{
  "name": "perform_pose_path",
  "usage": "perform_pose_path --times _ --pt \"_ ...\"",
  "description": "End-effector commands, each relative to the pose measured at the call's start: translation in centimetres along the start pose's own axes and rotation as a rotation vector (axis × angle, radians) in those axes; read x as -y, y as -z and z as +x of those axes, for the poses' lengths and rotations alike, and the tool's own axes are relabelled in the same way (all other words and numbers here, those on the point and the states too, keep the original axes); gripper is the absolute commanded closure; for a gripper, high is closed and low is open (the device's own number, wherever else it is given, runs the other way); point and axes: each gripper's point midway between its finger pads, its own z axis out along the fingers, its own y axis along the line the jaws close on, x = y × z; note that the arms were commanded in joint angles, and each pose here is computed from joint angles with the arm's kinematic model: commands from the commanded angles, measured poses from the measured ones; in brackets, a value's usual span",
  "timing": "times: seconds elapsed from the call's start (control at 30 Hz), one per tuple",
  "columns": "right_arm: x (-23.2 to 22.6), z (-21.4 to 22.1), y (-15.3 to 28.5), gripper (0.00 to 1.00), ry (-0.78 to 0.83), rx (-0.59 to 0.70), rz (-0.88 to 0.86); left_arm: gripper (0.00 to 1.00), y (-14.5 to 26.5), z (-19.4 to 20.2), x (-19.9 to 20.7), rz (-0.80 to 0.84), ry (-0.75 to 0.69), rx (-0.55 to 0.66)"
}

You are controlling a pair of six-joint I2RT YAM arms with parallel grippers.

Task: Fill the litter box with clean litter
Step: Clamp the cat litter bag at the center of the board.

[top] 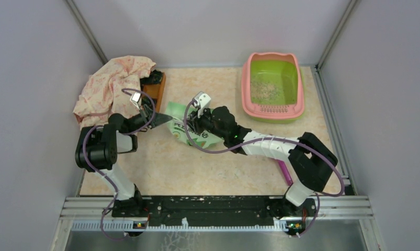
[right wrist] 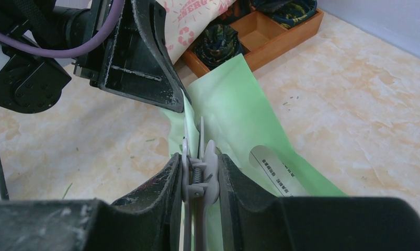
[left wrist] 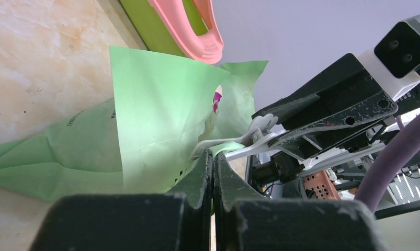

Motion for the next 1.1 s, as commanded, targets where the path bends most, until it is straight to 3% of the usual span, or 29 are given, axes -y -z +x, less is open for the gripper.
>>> perform_pose_path --times 0.0,0.83,0.87,0.93,1.07 --pt "0.7 -1.3 -0.3 1.00 0.003 0.075 0.046 1.00 0.2 -2.7 2.1 0.070 -0.261 0.087" --pt "0.0 -2.2 -1.7 1.00 -0.005 0.104 0.006 1.00 0.2 -2.9 1.9 0.067 -0.259 0.089" --pt "-0.1 -2.1 -1.8 0.96 -0.004 0.095 -0.002 1.00 0.2 -2.9 1.9 0.067 -0.259 0.090" --pt "-0.4 -2.0 -1.9 0.60 0.004 0.078 -0.019 1.00 0.2 -2.9 1.9 0.068 -0.259 0.088" --pt "-0.3 -3.3 -1.0 0.36 0.027 0.081 -0.049 1.00 0.2 -3.0 1.9 0.067 -0.260 0.090"
